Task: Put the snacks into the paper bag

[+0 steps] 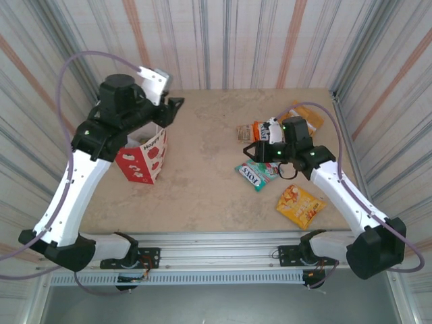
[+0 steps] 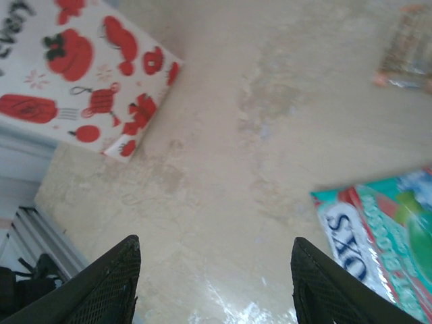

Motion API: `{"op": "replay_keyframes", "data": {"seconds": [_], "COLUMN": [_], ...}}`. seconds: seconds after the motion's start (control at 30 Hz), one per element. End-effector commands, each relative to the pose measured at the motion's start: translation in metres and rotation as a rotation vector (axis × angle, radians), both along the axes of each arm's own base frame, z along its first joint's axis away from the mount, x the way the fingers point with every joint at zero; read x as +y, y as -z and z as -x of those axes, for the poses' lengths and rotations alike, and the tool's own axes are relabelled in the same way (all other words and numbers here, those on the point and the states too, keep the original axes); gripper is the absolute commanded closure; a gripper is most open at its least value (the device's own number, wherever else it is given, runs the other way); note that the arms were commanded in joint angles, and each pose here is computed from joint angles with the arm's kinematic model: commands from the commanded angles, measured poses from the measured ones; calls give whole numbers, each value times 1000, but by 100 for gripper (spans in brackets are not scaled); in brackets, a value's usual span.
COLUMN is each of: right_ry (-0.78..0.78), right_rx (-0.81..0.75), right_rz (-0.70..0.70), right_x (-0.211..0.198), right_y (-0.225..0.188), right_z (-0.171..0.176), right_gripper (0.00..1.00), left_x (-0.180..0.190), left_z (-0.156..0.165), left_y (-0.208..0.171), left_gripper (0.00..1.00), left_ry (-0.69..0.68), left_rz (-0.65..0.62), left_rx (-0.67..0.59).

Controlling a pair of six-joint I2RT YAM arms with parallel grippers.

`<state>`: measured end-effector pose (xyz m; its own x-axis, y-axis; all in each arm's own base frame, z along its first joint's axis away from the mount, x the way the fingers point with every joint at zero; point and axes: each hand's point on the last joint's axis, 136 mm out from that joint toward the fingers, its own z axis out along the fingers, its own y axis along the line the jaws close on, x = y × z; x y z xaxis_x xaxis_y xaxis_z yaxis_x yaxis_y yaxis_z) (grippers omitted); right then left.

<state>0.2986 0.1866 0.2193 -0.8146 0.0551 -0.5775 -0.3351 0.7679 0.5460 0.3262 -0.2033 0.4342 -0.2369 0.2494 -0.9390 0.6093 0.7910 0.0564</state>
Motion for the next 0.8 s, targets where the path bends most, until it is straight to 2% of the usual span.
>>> {"op": "replay_keyframes", "data": {"seconds": [0.0, 0.17, 0.3, 0.47, 0.57, 0.77], "right_ry": [68, 231, 320, 427, 474, 541], "right_rx": [156, 323, 419, 507, 527, 548], "right_rz": [-16, -57, -74, -60, -91, -182], "right_x": [-22, -68, -87, -106, -110, -105], "right_y": [13, 43, 71, 102, 112, 133], "right_z": [6, 4, 7, 14, 16, 16], "right_gripper": [39, 40, 40, 38, 38, 38], "left_x": [-34, -90, -137, -184, -204, -228], "left_z": [6, 14, 20, 15, 12, -4], "left_y": [14, 41, 76, 135, 167, 226], "left_gripper": [44, 44, 43, 44, 46, 41], "left_ry": [71, 159, 224, 251, 256, 224], "left_rz": [-25, -25, -37, 23, 33, 3], "left_rx": [48, 139, 223, 443, 544, 668]}}
